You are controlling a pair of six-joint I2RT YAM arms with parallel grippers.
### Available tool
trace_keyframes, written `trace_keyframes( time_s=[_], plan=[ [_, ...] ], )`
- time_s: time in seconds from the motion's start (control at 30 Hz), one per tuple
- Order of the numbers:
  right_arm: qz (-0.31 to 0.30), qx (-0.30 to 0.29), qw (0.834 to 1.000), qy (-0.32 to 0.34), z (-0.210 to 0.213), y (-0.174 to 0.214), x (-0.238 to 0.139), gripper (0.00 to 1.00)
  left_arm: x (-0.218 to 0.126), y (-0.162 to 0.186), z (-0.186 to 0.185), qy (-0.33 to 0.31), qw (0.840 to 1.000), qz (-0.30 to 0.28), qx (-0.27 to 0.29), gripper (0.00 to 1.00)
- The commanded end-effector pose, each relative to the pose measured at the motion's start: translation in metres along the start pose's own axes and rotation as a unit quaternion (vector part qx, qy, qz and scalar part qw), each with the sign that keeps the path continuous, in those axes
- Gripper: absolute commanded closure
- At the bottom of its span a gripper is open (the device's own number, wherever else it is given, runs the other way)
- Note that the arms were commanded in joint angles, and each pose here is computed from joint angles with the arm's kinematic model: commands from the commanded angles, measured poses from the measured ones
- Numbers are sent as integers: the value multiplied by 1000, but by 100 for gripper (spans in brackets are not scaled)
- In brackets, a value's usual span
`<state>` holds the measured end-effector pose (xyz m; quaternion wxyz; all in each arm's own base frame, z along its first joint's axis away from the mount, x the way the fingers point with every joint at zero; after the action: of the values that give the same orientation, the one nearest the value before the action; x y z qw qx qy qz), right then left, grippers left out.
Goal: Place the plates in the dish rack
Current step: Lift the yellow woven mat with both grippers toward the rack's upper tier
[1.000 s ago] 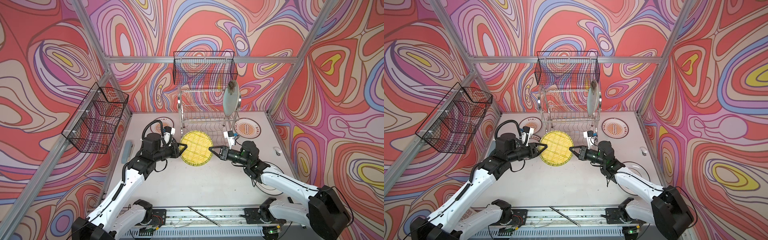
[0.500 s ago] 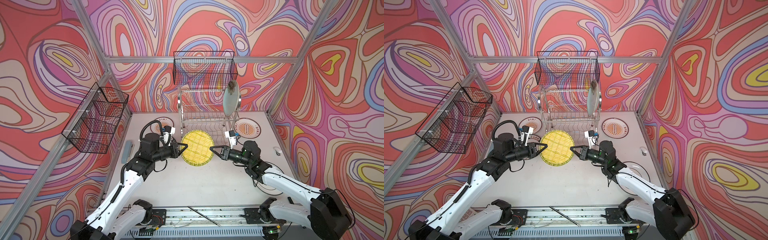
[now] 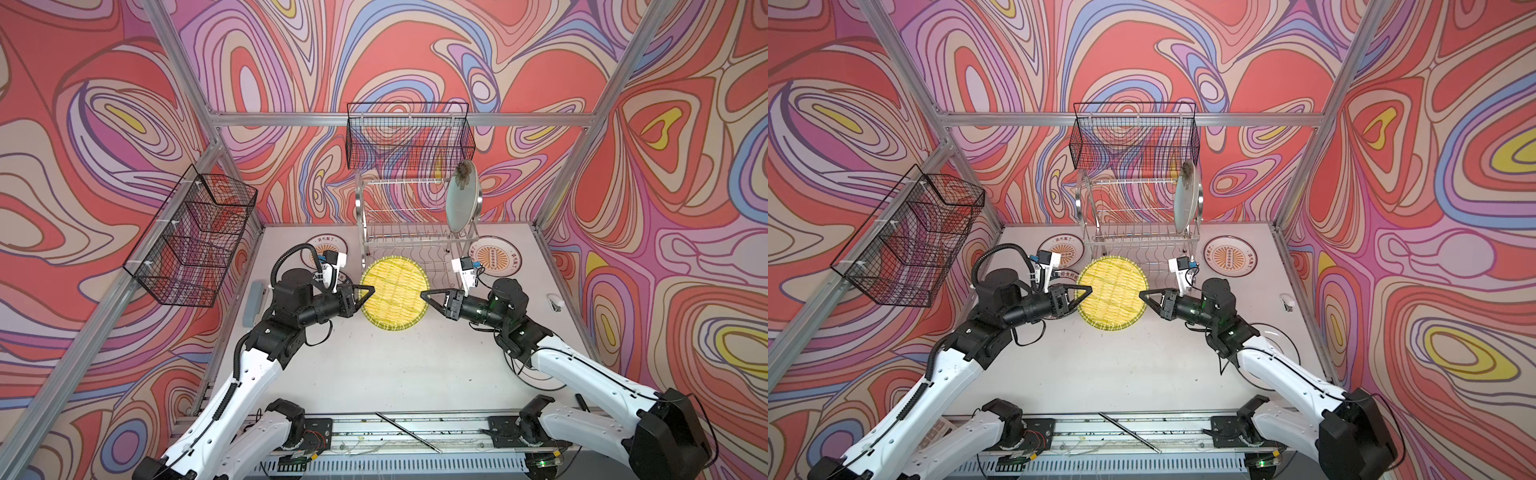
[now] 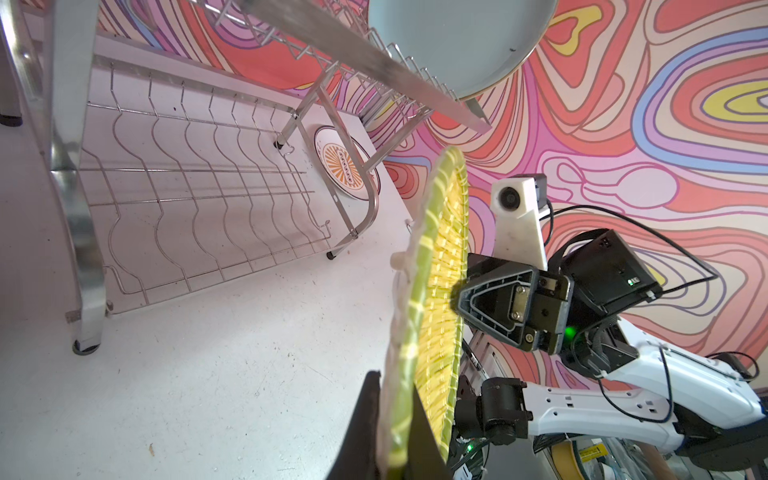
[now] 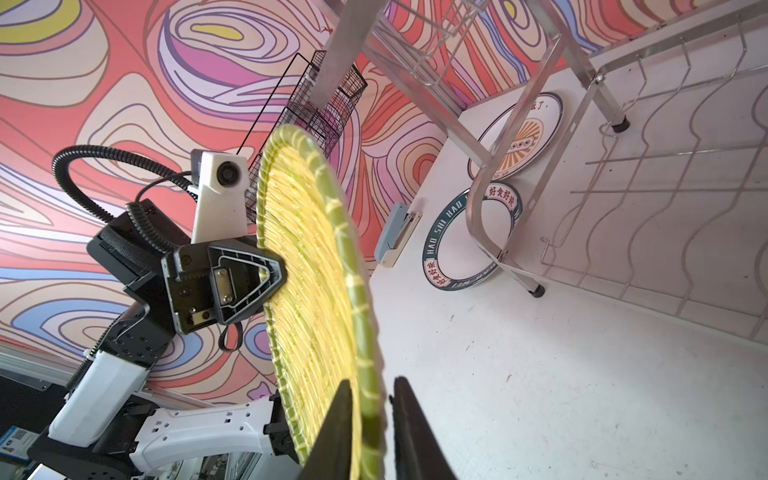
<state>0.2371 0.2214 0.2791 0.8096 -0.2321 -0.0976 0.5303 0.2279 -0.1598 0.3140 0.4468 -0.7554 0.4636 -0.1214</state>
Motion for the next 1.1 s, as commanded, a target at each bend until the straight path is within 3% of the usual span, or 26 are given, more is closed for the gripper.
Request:
trace_keyframes(
  time_s=[0.0, 0.27, 0.53, 0.73, 1.07],
  plan=[
    [-8, -27, 1000, -10, 17, -7, -3, 75, -12, -30, -24, 33, 997, -71, 23, 100],
    [-36, -63, 997, -13, 41, -20, -14, 53, -21, -61, -39, 38, 989, -133, 51, 100],
    [-108, -96, 989, 5, 69, -52, -22, 36, -30, -103, -52, 46, 968, -236, 74, 100],
    [-139, -121, 983, 1, 98, -85, -13, 31, -32, -128, -51, 49, 945, -318, 63, 100],
    [-128, -144, 981, 15, 102, -107, 13, 32, -2, -127, -48, 124, 937, -325, 36, 100]
  ],
)
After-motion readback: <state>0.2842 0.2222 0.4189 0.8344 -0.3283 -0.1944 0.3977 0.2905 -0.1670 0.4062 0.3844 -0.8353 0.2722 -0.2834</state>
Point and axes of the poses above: each gripper's point midway between its finger pads, its own x axis out along the fingers, its own z axis along the line the jaws close on, y = z × x, the point moved 5 cm from there along -x, back along the fingers, and after that the axes turned 11 degrees about x, right-handed, at the moved point
